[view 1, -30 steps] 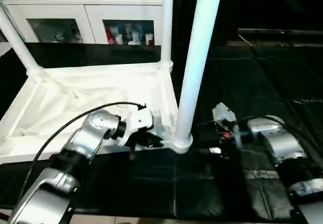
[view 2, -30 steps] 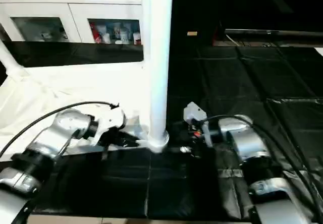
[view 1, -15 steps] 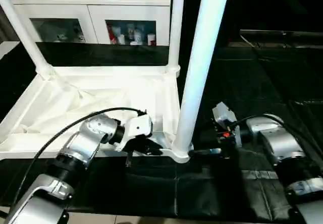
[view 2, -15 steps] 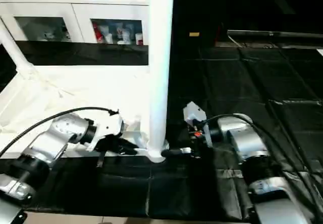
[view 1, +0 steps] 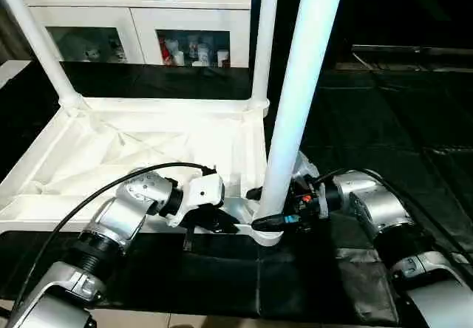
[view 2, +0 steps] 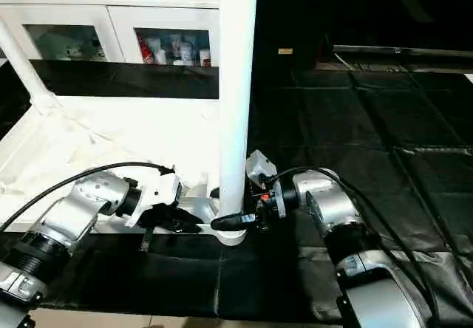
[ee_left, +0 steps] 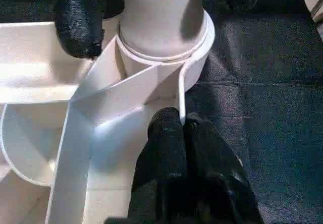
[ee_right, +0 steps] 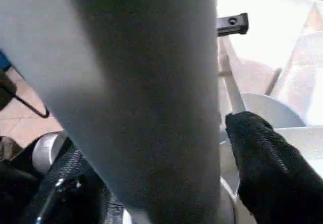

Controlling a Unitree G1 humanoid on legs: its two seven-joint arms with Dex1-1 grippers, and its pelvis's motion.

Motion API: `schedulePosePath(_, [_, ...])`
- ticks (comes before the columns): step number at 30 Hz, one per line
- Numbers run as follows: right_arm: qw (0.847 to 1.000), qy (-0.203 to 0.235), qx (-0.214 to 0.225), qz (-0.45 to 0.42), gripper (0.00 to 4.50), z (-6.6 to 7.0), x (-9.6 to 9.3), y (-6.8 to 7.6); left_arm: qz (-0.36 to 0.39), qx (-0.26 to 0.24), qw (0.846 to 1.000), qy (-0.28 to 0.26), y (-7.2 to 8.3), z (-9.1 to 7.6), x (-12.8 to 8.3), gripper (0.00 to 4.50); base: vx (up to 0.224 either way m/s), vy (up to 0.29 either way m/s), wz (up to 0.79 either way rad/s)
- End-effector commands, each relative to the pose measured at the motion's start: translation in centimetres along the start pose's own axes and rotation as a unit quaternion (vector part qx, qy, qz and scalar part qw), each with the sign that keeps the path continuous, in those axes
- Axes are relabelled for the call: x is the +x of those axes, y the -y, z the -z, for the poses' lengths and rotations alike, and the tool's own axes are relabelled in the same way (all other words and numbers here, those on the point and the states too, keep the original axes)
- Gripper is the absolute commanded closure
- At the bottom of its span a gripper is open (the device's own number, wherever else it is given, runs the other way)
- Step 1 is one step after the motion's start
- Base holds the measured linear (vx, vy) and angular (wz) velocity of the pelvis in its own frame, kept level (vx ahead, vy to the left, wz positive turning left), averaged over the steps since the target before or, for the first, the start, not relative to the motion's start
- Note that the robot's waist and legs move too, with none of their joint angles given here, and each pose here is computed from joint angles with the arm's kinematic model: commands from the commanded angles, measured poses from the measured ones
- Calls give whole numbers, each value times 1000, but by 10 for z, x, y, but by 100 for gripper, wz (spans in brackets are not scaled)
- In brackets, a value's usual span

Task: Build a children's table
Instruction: Rotate leg to tighten

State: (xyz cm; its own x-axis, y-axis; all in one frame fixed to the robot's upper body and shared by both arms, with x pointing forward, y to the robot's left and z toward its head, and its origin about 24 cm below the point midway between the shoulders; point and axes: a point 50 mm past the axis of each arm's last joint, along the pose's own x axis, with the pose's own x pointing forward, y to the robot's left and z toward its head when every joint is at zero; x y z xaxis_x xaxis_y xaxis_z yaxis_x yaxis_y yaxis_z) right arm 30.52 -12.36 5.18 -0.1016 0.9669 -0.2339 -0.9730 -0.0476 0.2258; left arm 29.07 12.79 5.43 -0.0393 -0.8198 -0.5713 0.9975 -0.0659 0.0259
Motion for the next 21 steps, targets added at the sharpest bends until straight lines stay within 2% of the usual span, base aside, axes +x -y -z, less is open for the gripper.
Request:
schedulePosePath(1, [1000,3,-8,-3,148,-7,0,2,24,11,1000,-6,6,-2,7,450,0,0,0])
schedulePosePath(3, [1000,5,-6,-8,155,-7,1,2,23,11,1000,-6,6,-1,7,450,0,0,0])
schedulePosePath(4, [1000,6,-5,-11,184,-7,1,2,22,10,1000,-7,6,-1,7,450,0,0,0])
schedulePosePath(7, [1000,7,-4,-15,192,-7,2,2,20,9,1000,-8,5,-1,7,450,0,0,0])
schedulePosePath(10, [1000,7,-3,-17,223,-7,2,2,19,8,1000,-8,5,0,6,450,0,0,0])
schedulePosePath(21, [999,22,3,-25,230,-6,6,-1,9,1,1000,-9,3,1,7,450,0,0,0])
